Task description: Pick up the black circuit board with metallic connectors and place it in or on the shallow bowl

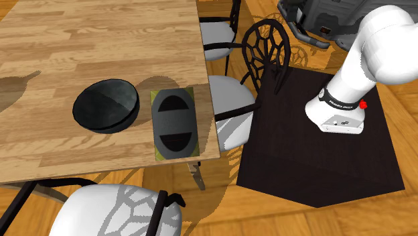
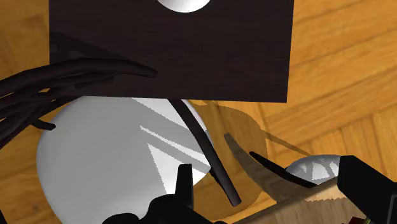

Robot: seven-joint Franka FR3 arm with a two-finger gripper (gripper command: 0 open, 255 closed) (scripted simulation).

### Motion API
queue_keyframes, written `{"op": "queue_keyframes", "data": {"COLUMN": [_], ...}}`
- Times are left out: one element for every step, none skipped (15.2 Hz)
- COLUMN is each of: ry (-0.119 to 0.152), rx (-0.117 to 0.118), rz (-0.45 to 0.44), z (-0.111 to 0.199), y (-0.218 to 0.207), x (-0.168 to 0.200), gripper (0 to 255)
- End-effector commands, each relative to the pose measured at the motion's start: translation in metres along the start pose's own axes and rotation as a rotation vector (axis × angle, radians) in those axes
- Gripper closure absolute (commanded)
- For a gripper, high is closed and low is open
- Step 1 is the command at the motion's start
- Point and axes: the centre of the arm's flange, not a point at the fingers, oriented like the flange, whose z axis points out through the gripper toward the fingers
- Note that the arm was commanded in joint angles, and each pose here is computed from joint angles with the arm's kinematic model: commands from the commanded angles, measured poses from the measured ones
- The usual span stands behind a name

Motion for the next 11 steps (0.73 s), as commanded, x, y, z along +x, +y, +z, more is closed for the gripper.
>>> {"op": "queue_keyframes", "data": {"ry": [0.0, 0.002, 0.004, 0.006, 0.009, 0.011, 0.013, 0.015, 0.017, 0.019, 0.021], "rx": [0.0, 0.036, 0.071, 0.107, 0.142, 0.178, 0.213, 0.249, 0.285, 0.32, 0.356], "rz": [0.0, -0.012, -0.023, -0.035, -0.047, -0.058, -0.07, -0.082, -0.093, -0.105, -0.117], "z": [0.0, 0.007, 0.013, 0.02, 0.027, 0.034, 0.041, 0.048, 0.055, 0.062, 0.07], "y": [0.0, 0.004, 0.008, 0.012, 0.015, 0.018, 0.021, 0.023, 0.024, 0.026, 0.027], "x": [0.0, 0.011, 0.022, 0.034, 0.045, 0.056, 0.068, 0.079, 0.091, 0.102, 0.114], "gripper": [0, 0, 0, 0, 0, 0, 0, 0, 0, 0, 0]}}
